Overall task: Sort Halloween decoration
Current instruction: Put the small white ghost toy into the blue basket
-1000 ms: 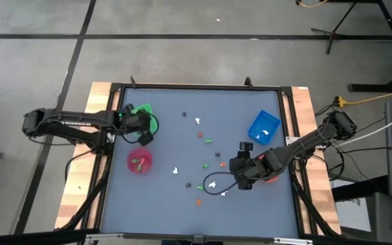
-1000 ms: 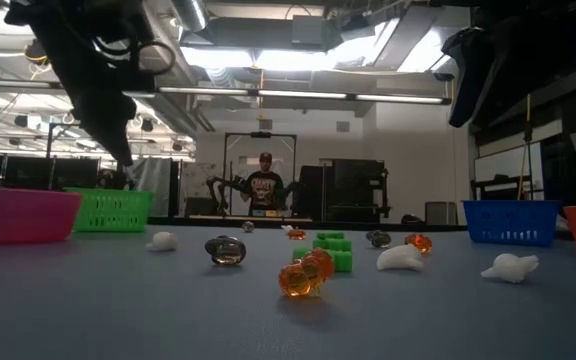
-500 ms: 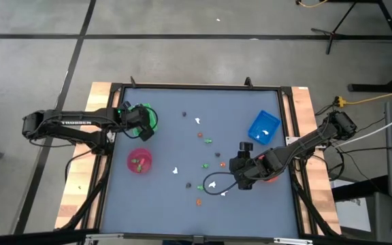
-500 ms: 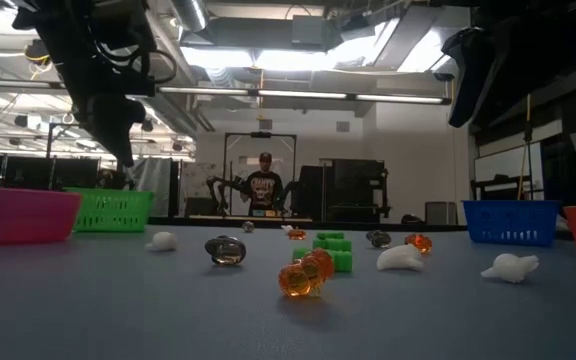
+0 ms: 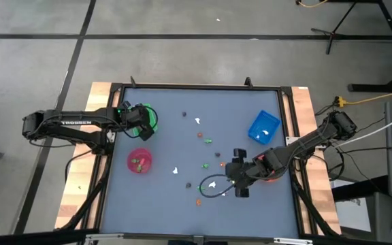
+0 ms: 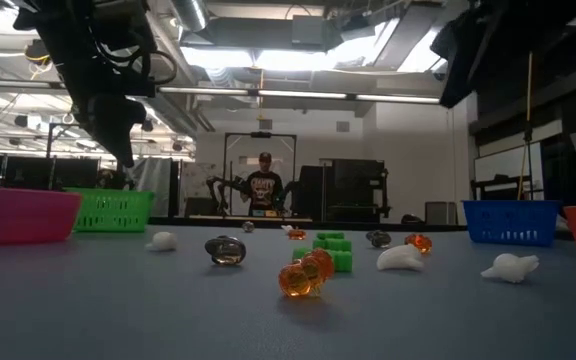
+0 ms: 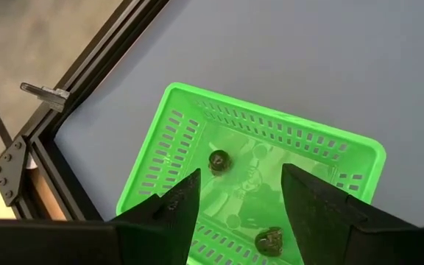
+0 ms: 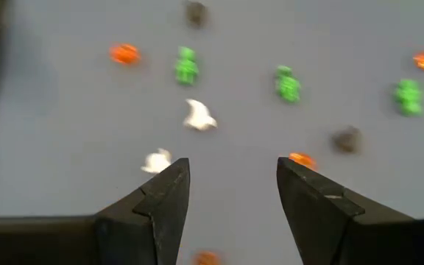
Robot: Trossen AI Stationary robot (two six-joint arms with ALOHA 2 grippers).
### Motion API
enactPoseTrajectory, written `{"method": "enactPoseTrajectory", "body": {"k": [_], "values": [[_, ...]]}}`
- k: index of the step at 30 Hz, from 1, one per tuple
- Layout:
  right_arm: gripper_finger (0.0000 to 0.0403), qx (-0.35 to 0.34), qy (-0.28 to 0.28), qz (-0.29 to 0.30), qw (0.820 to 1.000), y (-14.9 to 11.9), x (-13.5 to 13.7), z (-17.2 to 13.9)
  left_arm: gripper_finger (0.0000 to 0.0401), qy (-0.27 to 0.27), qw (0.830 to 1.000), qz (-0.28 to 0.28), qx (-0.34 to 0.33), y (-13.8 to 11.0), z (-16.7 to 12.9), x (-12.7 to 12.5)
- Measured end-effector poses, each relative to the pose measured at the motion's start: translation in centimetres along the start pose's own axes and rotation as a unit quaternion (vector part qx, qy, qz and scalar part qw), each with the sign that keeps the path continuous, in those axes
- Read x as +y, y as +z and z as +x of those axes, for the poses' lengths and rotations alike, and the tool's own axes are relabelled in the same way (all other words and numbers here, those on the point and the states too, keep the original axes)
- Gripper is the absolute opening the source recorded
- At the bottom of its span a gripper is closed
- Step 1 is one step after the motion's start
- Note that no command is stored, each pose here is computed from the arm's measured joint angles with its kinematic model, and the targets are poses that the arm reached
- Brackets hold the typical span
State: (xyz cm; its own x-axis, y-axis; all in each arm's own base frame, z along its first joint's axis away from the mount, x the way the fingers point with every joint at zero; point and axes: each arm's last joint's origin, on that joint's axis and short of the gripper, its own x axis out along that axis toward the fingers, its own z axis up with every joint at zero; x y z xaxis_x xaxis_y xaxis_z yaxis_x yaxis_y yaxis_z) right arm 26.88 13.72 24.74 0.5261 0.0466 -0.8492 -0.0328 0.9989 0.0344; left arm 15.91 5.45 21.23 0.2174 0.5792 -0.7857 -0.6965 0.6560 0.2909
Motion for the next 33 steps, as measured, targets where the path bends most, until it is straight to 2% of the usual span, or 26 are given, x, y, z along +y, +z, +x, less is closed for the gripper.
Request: {"method": "enactPoseTrajectory", "body": {"k": [5,9,22,33], "values": [[0.0205,-0.022,0.068,0.004,0.997,0.7,1.1,0.7,0.0174,0.000,1.000,0.000,0.000,0.0,0.0,0.0],[0.0205,-0.032,0.083,-0.013,0.996,0.9,2.1,2.0,0.0174,-0.001,1.000,0.000,0.000,0.0,0.0,0.0],[0.0205,0.023,0.070,-0.050,0.996,-1.2,5.0,7.6,0.0174,-0.002,1.000,0.000,0.001,0.0,0.0,0.0],[0.0205,0.060,0.034,-0.062,0.996,-2.6,5.3,10.6,0.0174,-0.002,1.000,0.000,0.001,0.0,0.0,0.0]]}}
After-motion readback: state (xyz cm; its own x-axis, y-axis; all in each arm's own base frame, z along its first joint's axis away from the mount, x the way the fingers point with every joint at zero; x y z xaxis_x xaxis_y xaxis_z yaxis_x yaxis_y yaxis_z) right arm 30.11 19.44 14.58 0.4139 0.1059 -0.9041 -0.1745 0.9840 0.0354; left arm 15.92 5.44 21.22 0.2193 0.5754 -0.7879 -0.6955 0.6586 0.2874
